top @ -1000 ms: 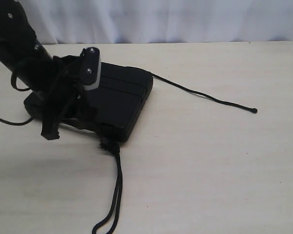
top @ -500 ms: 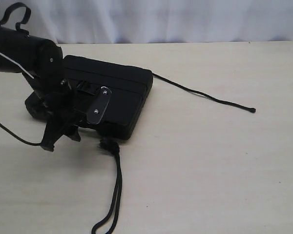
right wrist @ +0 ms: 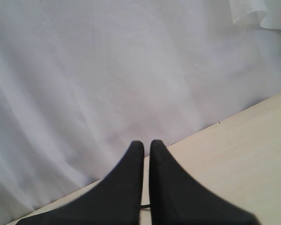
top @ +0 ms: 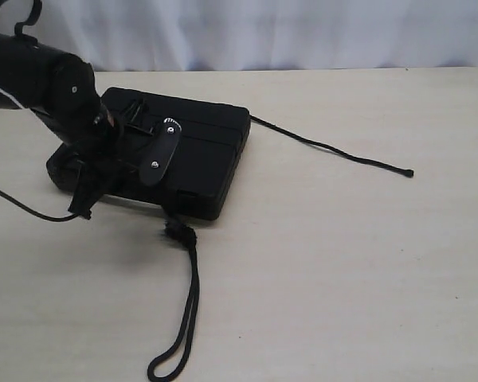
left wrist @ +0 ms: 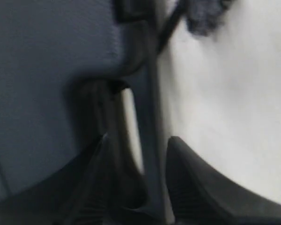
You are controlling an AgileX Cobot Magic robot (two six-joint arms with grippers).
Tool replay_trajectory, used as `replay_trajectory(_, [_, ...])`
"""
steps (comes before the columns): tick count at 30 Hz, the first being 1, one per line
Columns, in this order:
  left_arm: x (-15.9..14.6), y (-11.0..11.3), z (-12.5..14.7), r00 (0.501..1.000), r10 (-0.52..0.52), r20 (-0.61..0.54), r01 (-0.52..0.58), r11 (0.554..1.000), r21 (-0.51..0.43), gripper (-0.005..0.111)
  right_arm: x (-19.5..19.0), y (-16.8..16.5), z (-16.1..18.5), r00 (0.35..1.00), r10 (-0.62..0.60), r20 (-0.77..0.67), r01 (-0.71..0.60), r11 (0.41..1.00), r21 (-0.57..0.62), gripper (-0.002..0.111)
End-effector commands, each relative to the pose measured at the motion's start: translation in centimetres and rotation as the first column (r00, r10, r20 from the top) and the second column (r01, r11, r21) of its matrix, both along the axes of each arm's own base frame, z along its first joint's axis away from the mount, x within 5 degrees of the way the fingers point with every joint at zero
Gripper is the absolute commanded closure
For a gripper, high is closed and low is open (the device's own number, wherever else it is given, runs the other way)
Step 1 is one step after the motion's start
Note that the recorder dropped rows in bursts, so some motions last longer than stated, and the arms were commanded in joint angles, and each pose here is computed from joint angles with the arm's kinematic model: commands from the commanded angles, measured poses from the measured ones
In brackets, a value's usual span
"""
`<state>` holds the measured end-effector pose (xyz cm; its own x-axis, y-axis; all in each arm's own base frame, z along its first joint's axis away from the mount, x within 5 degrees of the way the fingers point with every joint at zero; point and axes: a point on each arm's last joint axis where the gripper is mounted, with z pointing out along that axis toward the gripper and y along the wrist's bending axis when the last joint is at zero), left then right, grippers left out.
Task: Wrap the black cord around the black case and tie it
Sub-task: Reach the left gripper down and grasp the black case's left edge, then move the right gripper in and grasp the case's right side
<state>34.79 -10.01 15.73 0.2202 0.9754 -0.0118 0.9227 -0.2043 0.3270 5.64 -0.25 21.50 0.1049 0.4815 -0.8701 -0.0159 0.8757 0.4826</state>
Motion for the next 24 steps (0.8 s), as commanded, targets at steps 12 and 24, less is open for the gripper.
replay_trajectory(12, [0.7, -0.5, -3.5, 0.998, 0.023, -0.052, -0.024, 1.0, -0.013, 0.068, 0.0, 0.0, 0.0, 1.0, -0.006, 0.008, 0.006, 1.0, -0.03, 0.104])
replay_trajectory(24, [0.7, -1.1, -2.3, 0.993, 0.109, -0.039, -0.113, 0.987, -0.116, 0.107, 0.0, 0.0, 0.0, 1.0, -0.001, 0.008, 0.001, 1.0, 0.004, 0.104])
